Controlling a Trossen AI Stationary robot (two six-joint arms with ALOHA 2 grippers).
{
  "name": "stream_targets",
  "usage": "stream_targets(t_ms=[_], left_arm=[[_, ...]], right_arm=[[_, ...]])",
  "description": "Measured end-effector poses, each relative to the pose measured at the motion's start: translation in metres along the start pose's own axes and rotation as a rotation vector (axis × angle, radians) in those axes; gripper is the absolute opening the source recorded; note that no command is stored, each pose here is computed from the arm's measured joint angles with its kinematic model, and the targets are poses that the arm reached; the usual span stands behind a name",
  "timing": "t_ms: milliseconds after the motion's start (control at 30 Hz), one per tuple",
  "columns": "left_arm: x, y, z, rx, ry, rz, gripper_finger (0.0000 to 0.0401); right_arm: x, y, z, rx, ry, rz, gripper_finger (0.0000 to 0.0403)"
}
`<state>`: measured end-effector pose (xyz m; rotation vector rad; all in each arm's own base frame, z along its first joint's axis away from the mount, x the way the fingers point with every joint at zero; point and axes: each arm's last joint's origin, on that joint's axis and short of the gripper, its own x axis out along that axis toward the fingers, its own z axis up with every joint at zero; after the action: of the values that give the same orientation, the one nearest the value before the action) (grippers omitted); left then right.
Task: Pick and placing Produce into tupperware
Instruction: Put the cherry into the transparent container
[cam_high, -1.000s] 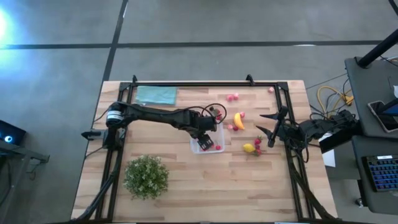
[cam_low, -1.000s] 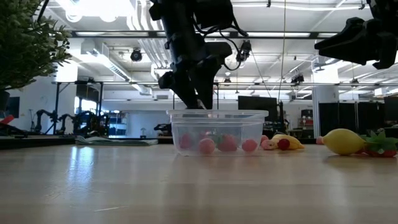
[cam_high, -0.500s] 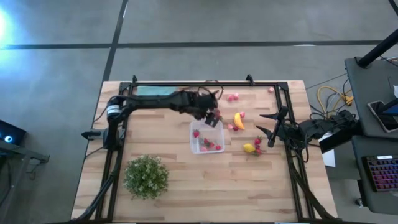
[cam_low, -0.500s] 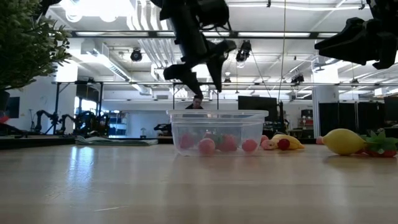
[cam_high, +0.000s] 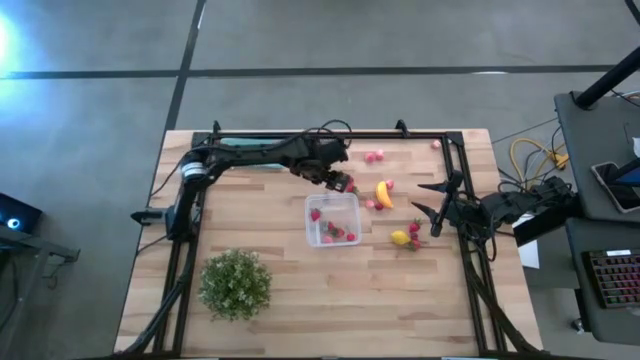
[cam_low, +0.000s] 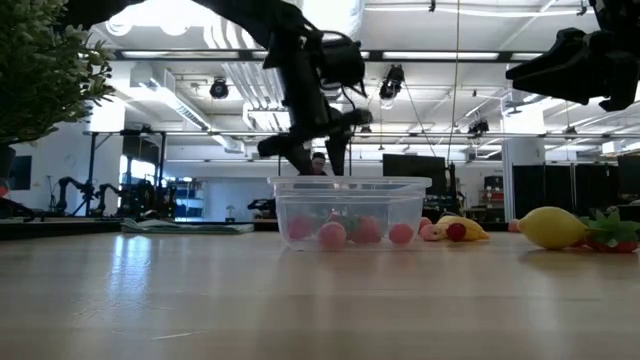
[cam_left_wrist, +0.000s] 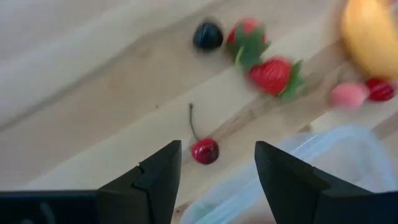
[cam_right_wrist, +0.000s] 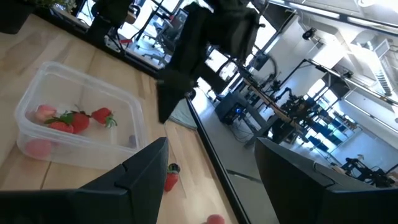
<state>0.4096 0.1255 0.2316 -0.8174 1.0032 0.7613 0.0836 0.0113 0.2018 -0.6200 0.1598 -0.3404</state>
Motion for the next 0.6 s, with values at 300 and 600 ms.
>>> stream_targets(t_ms=[300,600], left_arm=[[0.022,0.000,-0.003,0.005,0.039,0.033,0.0190],[0.042,-0.001,-0.011,0.011,0.129,0.016,0.0190]], right_arm=[[0.000,0.000,0.000,0.000,0.000,0.000,0.0233],[0.000,0.000,0.000,0.000,0.000,0.000,0.0233]])
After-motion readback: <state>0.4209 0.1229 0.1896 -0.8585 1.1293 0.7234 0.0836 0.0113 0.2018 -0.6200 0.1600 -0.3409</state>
